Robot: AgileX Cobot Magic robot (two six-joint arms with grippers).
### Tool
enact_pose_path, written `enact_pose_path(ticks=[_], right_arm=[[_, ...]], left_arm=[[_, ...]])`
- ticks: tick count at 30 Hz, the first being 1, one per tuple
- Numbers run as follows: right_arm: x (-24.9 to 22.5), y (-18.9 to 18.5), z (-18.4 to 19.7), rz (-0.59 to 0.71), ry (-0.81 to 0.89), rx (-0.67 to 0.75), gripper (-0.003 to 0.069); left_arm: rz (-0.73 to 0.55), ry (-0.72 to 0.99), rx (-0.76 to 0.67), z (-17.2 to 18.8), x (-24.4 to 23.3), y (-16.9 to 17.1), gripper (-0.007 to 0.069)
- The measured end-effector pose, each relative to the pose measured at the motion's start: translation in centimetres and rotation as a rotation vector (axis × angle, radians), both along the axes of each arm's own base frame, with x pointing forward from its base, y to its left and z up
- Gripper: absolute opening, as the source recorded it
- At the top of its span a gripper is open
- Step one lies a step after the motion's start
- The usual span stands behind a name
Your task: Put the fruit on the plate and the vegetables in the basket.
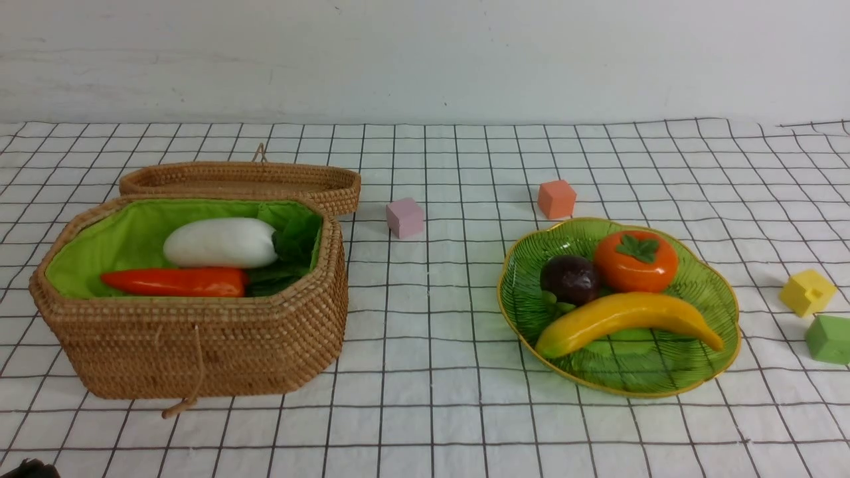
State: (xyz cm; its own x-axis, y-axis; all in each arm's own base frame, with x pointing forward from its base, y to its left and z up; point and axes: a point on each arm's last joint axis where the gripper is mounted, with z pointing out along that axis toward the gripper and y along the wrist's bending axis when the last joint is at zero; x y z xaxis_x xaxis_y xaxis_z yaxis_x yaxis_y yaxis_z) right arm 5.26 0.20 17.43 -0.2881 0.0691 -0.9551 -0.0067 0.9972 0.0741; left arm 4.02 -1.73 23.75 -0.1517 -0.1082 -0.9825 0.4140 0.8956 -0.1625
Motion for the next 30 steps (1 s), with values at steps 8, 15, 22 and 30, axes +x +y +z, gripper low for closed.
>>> enact_pose_path(ticks=[8,15,22,30], right_arm=[[0.0,0.0,0.0,0.000,0.002,0.002,0.0004],[0.0,0.0,0.0,0.000,0.003,0.002,0.0009],[0.0,0.0,0.0,0.000,0.003,0.003,0.0016],[0.0,0.0,0.0,0.000,0.003,0.003,0.0022]], left_arm=[[0.016,0.009,0.007,-0.5,0.1,0.0,0.0039],[0.230,-0.072,-0.027,0.0,0.5,0.7,0.0004],[0.349,0.094,-0.019,-5.2,1.4,1.1,-0.0013],[0.346,0.230,0.003,-6.8,1.2,1.0,-0.0013]])
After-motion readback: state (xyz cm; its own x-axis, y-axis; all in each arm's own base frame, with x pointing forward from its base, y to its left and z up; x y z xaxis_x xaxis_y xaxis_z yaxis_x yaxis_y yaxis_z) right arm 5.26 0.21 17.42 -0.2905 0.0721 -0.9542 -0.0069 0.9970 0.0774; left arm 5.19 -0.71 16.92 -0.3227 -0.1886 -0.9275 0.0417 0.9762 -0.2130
